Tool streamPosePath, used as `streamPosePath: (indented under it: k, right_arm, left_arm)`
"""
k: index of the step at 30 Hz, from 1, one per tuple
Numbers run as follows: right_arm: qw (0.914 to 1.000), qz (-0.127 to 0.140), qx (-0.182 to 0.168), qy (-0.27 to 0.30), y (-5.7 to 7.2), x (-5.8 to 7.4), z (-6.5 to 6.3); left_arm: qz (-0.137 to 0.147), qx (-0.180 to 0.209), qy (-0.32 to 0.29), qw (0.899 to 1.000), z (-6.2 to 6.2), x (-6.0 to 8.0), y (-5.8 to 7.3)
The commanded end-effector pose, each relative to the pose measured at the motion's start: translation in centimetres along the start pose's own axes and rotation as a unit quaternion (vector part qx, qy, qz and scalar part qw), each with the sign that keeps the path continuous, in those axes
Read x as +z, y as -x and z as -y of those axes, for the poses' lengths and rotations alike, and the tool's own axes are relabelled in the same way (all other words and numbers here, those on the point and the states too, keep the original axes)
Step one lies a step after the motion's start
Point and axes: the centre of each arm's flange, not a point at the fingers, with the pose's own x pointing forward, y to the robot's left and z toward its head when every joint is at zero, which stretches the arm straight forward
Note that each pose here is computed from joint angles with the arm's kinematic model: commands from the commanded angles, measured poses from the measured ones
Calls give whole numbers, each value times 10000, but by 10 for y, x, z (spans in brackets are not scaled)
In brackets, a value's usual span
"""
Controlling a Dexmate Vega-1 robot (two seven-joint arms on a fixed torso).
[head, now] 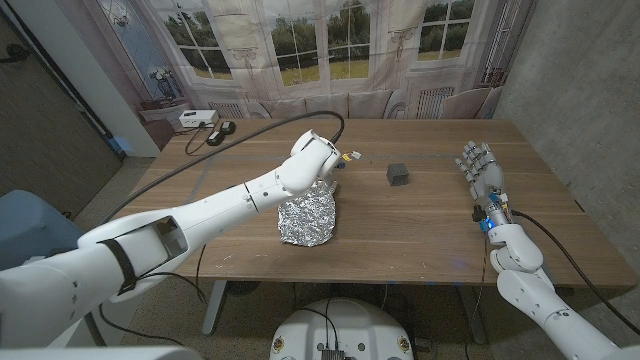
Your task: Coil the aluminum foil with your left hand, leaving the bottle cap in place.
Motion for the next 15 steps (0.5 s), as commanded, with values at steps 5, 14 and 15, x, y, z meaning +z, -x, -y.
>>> streamPosePath:
  k: [5, 14, 15]
  right_arm:
    - [10000, -33, -86, -4, 0, -3, 3]
    - [9999, -53, -120, 2, 0, -5, 3]
    - [9999, -52, -119, 4, -1, -5, 3]
  left_arm:
    - [274, -157, -336, 9989, 6, 20, -18]
    - [345, -220, -479, 9980, 8, 25, -25]
    - [349, -221, -470, 9980, 8, 25, -26]
